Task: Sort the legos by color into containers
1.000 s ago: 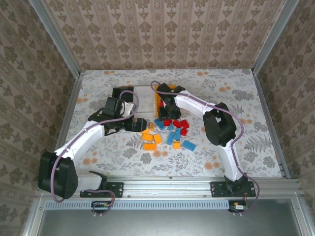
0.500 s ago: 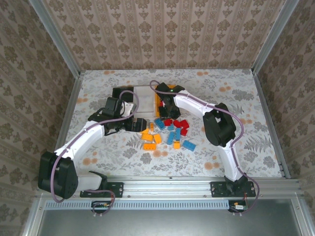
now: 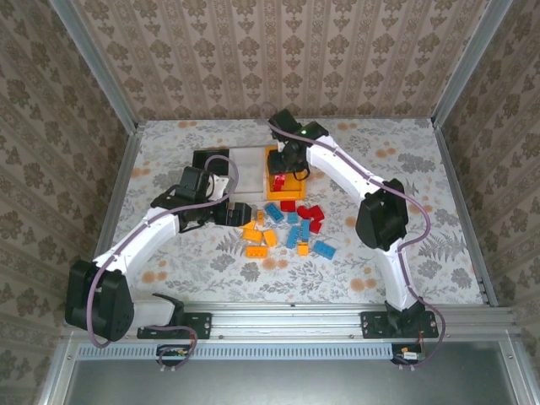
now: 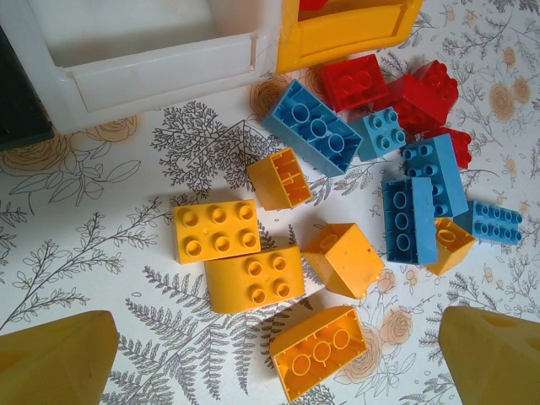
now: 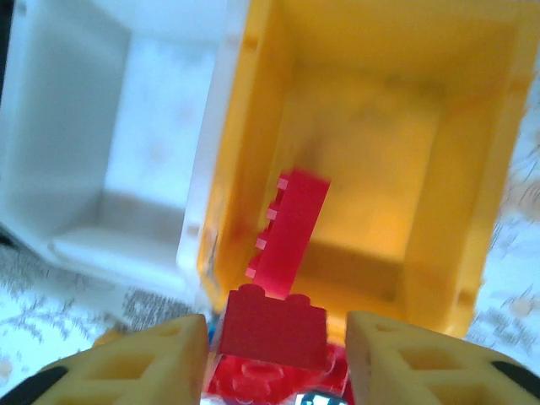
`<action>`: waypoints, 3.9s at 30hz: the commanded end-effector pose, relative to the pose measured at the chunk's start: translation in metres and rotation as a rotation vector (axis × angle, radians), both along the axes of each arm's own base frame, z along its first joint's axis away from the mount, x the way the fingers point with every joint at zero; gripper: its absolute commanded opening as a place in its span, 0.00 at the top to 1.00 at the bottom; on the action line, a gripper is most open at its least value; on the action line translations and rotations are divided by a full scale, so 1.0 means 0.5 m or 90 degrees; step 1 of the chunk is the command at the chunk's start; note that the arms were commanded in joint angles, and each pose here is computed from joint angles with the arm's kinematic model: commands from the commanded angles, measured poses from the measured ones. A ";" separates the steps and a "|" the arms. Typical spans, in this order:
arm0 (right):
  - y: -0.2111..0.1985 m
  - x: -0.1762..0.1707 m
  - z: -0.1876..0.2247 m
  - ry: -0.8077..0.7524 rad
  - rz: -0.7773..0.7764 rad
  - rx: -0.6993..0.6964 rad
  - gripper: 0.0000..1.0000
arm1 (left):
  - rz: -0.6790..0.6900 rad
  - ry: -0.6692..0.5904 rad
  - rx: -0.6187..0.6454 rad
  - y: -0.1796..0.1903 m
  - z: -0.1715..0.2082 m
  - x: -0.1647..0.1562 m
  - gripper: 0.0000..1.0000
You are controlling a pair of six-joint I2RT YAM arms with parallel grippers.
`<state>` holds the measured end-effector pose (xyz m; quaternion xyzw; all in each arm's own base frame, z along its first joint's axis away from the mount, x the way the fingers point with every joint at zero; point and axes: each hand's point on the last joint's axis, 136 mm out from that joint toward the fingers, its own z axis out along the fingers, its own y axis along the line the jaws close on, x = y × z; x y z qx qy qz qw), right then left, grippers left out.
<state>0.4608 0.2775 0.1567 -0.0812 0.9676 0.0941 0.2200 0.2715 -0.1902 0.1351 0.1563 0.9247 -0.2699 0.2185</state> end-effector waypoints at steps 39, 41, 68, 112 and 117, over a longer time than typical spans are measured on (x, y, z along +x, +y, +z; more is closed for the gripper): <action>-0.212 -0.444 -0.235 0.229 0.171 -0.160 0.26 | -0.012 -0.002 0.017 0.000 0.004 -0.040 0.00; -0.212 -0.447 -0.246 0.240 0.173 -0.168 0.26 | -0.011 -0.004 0.021 0.002 0.003 -0.040 0.00; -0.219 -0.453 -0.241 0.237 0.133 -0.173 0.65 | -0.017 -0.004 0.021 -0.001 0.001 -0.037 0.00; 0.225 -0.048 -0.022 0.131 0.089 0.263 0.46 | 0.162 -0.150 0.048 0.132 0.084 0.004 0.00; 0.214 -0.054 0.007 0.115 0.091 0.254 0.44 | 0.162 -0.148 0.047 0.133 0.082 0.004 0.00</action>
